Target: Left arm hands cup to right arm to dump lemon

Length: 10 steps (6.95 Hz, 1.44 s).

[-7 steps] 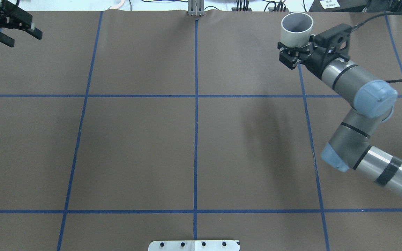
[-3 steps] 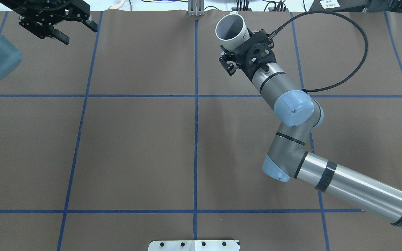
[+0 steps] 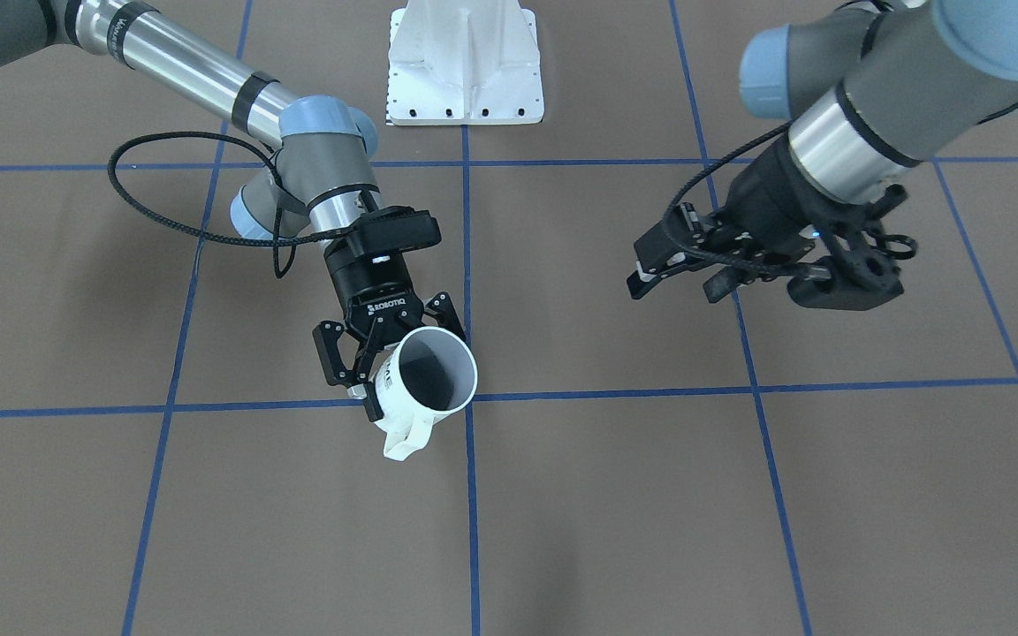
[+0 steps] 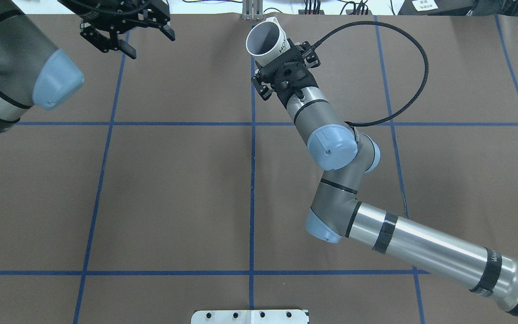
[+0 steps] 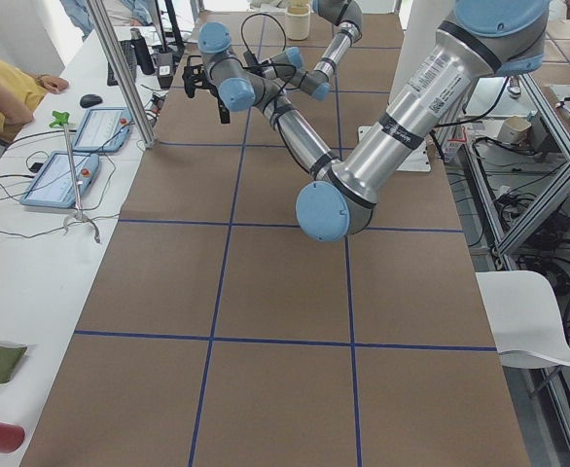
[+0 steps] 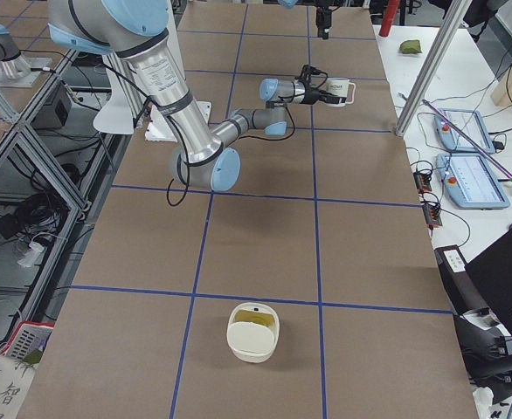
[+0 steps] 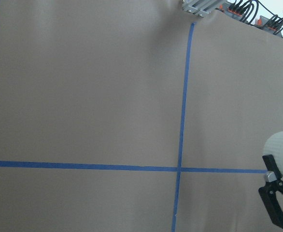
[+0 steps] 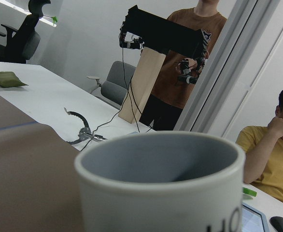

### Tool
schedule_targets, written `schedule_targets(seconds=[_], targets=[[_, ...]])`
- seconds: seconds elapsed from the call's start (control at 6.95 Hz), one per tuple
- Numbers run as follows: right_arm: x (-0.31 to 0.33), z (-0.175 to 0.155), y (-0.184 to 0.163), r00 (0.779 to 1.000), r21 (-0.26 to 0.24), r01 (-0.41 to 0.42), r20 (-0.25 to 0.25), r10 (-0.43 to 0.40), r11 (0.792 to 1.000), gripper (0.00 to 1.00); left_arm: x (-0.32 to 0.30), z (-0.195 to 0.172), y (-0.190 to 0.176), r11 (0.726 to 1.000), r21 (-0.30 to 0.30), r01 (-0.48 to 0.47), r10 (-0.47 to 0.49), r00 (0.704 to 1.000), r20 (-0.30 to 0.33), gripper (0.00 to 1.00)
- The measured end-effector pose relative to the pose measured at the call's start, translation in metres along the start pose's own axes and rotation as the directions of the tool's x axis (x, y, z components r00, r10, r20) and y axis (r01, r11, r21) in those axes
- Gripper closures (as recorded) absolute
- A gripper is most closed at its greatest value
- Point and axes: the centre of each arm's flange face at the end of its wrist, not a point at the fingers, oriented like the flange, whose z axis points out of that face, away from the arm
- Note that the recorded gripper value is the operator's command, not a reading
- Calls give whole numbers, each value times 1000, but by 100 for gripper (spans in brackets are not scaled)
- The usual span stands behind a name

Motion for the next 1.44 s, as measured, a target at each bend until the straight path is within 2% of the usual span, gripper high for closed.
schedule_targets(seconds=[0.29,0.58,0.72,0.86,1.01,1.15,1.44], targets=[[-20,-7,-4,999,15,-28,-21,28,999,100,55,46,33,994,63,83,-80,995,-51,0],[-27,-11,-2,998,16,-62,-24,62,998,100,77,80,37,986,87,141,-132,986,-105,1],[-31,-14,0,998,16,-65,-27,65,998,100,80,85,36,984,88,154,-143,983,-114,14],[-34,-17,1,997,19,-67,-32,67,998,100,81,86,36,983,88,159,-148,982,-117,37],[-36,-18,0,997,22,-69,-35,69,997,100,81,87,36,983,89,161,-150,982,-117,47],[-36,-19,0,997,24,-70,-36,70,997,100,81,87,36,983,88,160,-150,982,-117,56],[-35,-20,2,997,24,-69,-37,70,997,100,82,87,36,983,89,158,-147,982,-118,57]])
